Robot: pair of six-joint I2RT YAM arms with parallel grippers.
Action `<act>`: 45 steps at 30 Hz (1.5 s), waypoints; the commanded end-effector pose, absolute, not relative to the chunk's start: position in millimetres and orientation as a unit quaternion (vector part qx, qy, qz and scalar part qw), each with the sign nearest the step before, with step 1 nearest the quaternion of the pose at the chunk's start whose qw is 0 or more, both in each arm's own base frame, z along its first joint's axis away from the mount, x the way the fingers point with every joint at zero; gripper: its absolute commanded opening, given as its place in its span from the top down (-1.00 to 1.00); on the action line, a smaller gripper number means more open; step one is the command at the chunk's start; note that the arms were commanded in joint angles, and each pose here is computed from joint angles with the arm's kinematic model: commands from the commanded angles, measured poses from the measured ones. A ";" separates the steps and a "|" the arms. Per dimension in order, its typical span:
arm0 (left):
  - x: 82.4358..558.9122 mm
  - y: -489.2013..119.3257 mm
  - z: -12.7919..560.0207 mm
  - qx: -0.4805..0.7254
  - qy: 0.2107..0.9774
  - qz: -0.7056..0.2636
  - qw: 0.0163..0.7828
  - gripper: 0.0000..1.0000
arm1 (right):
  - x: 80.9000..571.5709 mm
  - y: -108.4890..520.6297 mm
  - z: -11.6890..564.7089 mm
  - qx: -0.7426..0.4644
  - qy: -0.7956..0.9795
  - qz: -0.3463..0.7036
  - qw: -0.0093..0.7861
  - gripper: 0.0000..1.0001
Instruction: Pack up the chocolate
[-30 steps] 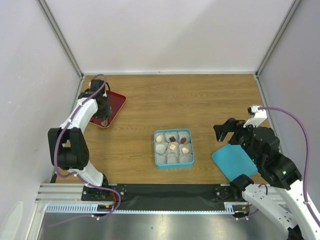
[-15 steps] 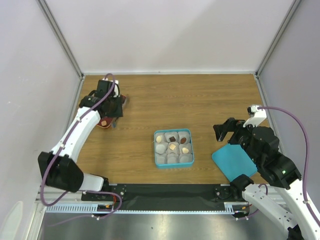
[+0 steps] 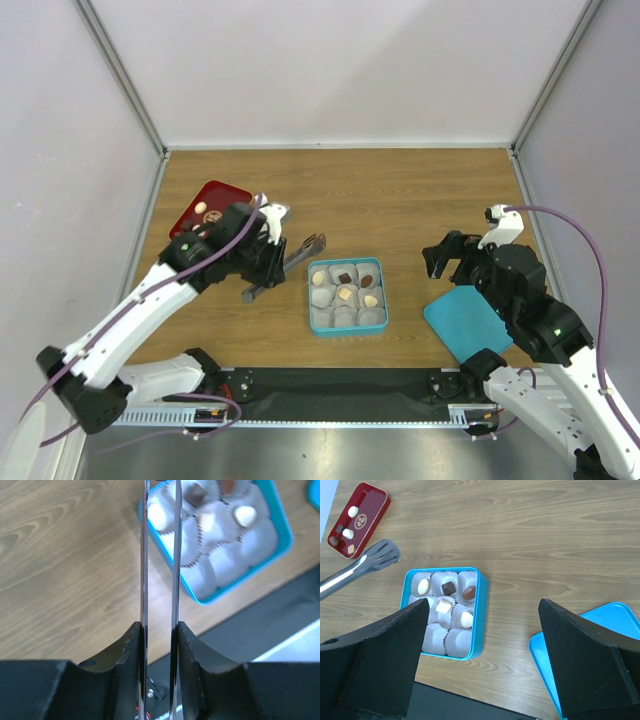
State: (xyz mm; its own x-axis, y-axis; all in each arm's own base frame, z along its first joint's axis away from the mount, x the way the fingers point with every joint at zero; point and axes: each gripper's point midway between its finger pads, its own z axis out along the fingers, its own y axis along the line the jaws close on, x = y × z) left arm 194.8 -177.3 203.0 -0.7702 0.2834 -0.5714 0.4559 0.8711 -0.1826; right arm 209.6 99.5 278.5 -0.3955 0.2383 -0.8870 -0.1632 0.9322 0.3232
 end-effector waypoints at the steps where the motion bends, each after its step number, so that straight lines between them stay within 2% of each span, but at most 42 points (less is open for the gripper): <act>1: 171.9 -176.4 221.8 0.197 0.919 -0.188 0.284 0.42 | 212.7 99.5 293.9 0.033 0.801 0.193 0.566 -0.93; 10: 133.0 -170.4 208.4 0.238 0.916 -0.210 0.245 0.39 | 207.6 93.2 298.9 0.039 0.800 0.188 0.569 -0.93; 19: 124.9 -176.1 189.9 0.242 0.926 -0.196 0.213 0.40 | 204.6 92.9 299.4 0.040 0.798 0.194 0.570 -0.93; 30: 123.2 -191.6 170.5 0.255 0.933 -0.183 0.178 0.38 | 206.3 97.3 295.9 0.035 0.797 0.200 0.569 -0.93; 45: 136.4 -190.8 163.9 0.258 0.939 -0.145 0.177 0.17 | 205.1 94.8 305.7 0.036 0.790 0.201 0.578 -0.93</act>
State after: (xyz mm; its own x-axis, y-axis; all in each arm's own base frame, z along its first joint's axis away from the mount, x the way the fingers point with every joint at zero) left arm 127.5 -186.2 152.3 -0.8203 0.4449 -0.3594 0.5322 0.8239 -0.1949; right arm 204.6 96.7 282.2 -0.3852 0.2546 -0.8870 -0.1635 0.9272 0.3371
